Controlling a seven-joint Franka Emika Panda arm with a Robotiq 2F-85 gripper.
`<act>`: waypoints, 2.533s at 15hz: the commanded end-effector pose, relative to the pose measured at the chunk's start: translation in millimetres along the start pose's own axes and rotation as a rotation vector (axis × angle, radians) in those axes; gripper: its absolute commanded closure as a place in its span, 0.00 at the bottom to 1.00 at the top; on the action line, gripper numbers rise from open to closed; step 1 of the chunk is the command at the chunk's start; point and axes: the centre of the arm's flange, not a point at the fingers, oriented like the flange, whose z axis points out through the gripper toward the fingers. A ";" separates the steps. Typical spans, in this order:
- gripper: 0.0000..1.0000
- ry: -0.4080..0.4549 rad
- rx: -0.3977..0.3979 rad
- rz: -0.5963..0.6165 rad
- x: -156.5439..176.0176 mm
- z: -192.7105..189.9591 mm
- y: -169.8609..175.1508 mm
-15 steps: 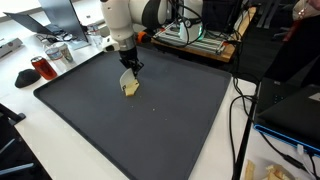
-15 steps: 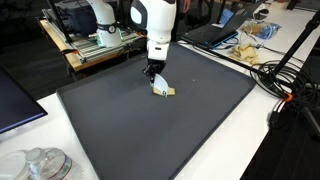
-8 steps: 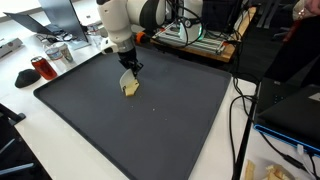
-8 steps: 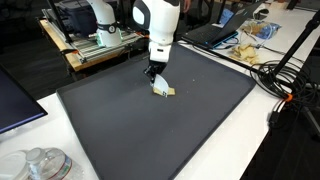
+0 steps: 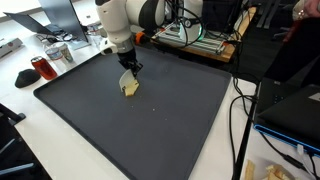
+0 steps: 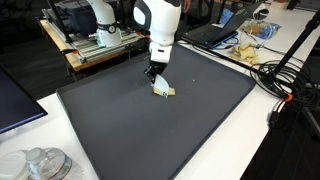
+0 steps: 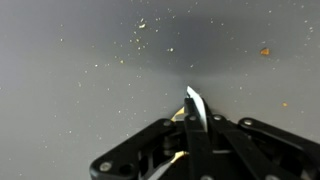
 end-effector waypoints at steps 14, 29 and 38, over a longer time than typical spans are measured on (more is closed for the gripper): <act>0.99 -0.028 -0.015 -0.006 36.5 27.7 0.7; 0.99 -0.055 -0.126 0.029 38.1 39.5 -5.8; 0.99 -0.054 -0.337 0.075 40.9 47.9 -37.8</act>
